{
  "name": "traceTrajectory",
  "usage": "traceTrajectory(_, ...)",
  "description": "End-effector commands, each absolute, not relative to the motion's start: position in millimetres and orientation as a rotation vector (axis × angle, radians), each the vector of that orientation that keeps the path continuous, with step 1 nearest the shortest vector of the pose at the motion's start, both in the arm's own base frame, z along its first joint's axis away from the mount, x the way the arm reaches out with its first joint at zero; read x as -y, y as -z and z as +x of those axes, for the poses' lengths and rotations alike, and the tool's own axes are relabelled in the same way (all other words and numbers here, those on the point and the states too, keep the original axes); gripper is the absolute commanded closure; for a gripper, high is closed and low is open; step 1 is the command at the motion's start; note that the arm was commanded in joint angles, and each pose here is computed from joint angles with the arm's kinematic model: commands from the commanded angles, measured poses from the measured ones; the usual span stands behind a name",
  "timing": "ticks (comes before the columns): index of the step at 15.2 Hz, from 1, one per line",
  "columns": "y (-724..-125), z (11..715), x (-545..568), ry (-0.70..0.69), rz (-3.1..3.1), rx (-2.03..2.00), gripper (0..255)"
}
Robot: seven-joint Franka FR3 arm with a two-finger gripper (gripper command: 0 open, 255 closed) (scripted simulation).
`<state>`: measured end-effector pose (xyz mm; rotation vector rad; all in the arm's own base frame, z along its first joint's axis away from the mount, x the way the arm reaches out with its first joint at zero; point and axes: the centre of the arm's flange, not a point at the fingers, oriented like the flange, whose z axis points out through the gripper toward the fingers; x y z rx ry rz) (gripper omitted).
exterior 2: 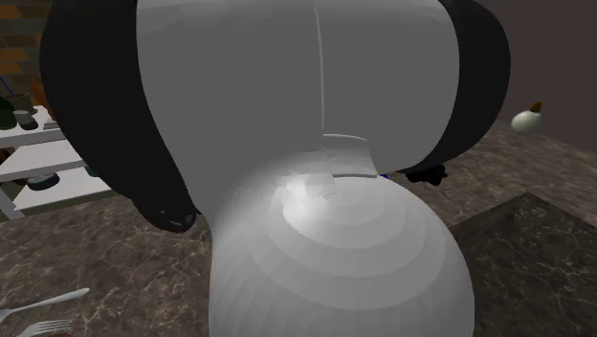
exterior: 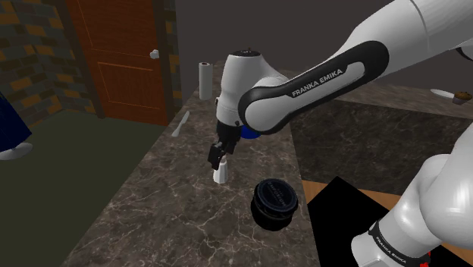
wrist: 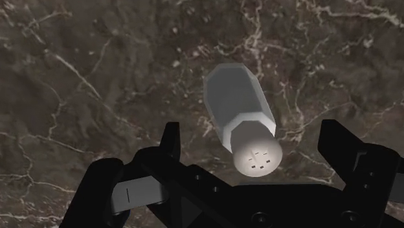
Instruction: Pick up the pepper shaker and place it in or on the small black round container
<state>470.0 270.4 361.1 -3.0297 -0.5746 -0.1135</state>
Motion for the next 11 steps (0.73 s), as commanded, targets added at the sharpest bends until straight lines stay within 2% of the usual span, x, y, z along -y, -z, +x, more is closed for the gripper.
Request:
traceTrajectory(1, -350.3, 470.9, -270.8, 0.114, -3.029, 0.575, 0)
traceTrajectory(9, -347.3, 471.0, -271.0, 0.114, -3.029, 0.575, 0)
traceTrajectory(10, -347.3, 471.1, -271.0, 0.114, -3.029, 0.575, 255)
traceTrajectory(11, -347.3, 471.1, -271.0, 0.114, -3.029, 0.575, 255)
